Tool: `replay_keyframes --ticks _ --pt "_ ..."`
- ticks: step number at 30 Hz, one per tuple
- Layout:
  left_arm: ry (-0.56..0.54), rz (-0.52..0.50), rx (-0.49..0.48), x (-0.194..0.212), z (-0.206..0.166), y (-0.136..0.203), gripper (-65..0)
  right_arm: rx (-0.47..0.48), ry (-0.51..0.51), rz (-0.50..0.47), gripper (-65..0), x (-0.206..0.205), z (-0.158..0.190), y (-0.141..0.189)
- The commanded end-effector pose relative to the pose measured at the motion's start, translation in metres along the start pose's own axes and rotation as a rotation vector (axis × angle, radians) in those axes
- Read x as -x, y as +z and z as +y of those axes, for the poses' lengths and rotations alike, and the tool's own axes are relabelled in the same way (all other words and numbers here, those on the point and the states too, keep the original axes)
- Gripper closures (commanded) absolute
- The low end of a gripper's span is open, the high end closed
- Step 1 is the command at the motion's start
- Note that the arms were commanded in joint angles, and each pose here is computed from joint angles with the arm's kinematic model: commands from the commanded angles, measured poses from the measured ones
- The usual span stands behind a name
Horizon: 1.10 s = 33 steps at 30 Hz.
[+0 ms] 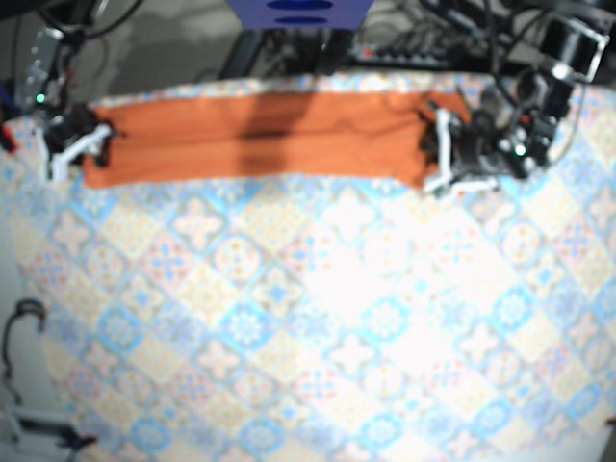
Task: Fold the T-shirt properly
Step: 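Hold both ends of the folded orange strip with both grippers, then grasp the strip end nearest the right gripper with the right gripper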
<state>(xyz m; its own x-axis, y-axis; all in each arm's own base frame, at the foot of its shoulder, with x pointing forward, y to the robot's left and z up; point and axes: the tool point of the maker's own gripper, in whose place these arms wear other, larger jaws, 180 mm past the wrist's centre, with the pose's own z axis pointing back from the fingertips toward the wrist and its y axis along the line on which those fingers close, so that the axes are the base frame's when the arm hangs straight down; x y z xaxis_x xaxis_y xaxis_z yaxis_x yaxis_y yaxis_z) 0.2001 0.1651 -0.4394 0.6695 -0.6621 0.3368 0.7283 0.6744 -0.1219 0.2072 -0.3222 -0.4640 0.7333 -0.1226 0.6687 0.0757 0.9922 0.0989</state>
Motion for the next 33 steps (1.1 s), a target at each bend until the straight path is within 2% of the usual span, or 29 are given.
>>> replay_keyframes --ticks 1,8,12,16,18,21,27,33 --pt "-0.01 -0.017 -0.015 -0.005 0.006 0.006 -19.8 0.007 0.019 -0.047 -32.4 -0.018 -0.006 0.004" --pt "-0.01 -0.015 -0.017 -0.004 0.007 0.007 -19.8 0.008 0.021 -0.048 -32.5 -0.018 -0.007 0.004" --pt "-0.018 -0.006 -0.029 -0.003 0.009 0.007 -19.8 0.019 0.024 -0.046 -34.7 -0.021 -0.013 0.006" --pt "-0.036 0.013 -0.056 0.0 0.013 0.006 -19.9 0.075 -0.016 -0.047 -38.0 -0.021 -0.035 0.017" --pt "-0.041 0.018 -0.064 0.001 0.015 0.006 -19.9 0.079 -0.069 -0.057 -39.9 -0.022 -0.041 0.021" --pt "-0.044 0.02 -0.067 0.001 0.015 0.006 -19.9 0.053 -0.157 -0.103 -41.8 -0.032 -0.043 0.027" --pt "-0.044 0.02 -0.067 0.001 0.015 0.006 -19.9 -0.026 -0.269 -0.177 -41.9 -0.059 -0.049 0.038" --pt "-0.043 0.018 -0.066 0.0 0.015 0.006 -19.9 -0.089 -0.31 -0.158 -42.0 -0.068 -0.048 0.043"
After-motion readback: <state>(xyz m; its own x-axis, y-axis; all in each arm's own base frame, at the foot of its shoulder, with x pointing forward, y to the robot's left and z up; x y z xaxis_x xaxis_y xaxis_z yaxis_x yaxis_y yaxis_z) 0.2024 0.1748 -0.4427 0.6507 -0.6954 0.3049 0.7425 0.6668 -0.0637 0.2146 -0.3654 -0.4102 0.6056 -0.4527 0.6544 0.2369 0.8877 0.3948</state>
